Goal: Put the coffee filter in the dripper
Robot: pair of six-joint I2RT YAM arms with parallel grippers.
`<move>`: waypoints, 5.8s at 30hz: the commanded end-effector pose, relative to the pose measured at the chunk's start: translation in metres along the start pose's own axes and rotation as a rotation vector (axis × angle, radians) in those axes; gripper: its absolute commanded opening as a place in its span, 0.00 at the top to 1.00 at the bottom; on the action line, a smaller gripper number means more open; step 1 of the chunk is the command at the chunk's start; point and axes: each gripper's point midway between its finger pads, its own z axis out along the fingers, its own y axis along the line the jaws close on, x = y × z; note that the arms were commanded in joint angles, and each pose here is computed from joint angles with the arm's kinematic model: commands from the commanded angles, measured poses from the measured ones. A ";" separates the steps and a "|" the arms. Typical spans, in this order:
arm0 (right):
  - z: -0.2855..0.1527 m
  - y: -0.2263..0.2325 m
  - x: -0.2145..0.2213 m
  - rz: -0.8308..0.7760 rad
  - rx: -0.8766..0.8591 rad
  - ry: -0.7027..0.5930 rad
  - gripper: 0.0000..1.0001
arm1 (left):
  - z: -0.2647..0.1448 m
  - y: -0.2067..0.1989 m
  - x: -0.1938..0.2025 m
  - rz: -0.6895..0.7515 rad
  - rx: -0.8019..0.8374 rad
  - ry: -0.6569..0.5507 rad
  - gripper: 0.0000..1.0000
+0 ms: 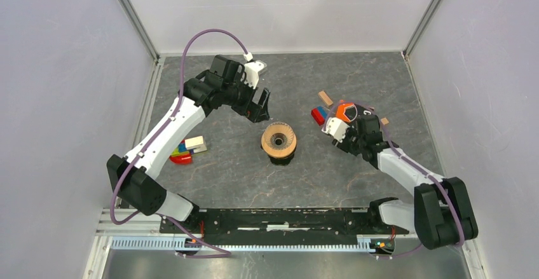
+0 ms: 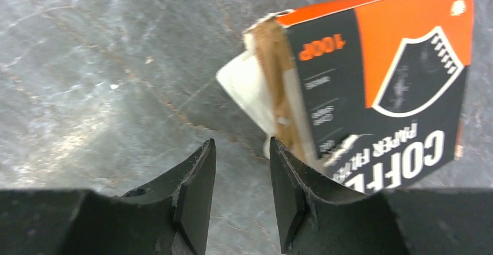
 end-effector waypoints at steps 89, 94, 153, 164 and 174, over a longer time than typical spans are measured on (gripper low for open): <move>0.024 0.019 -0.021 -0.600 0.207 -0.017 0.47 | 0.013 0.009 0.001 0.021 -0.001 -0.002 0.00; 0.027 0.015 -0.007 -0.699 0.267 0.048 0.49 | 0.016 0.009 0.001 0.008 0.004 0.014 0.00; 0.042 -0.021 -0.034 -0.162 -0.075 -0.084 0.67 | 0.013 0.004 0.007 0.024 0.030 0.016 0.00; 0.048 -0.023 -0.039 -0.136 -0.064 -0.109 0.68 | 0.013 0.004 0.007 0.025 0.030 0.017 0.00; 0.048 -0.034 -0.041 -0.142 0.002 -0.116 0.88 | 0.014 0.005 0.009 0.023 0.028 0.021 0.00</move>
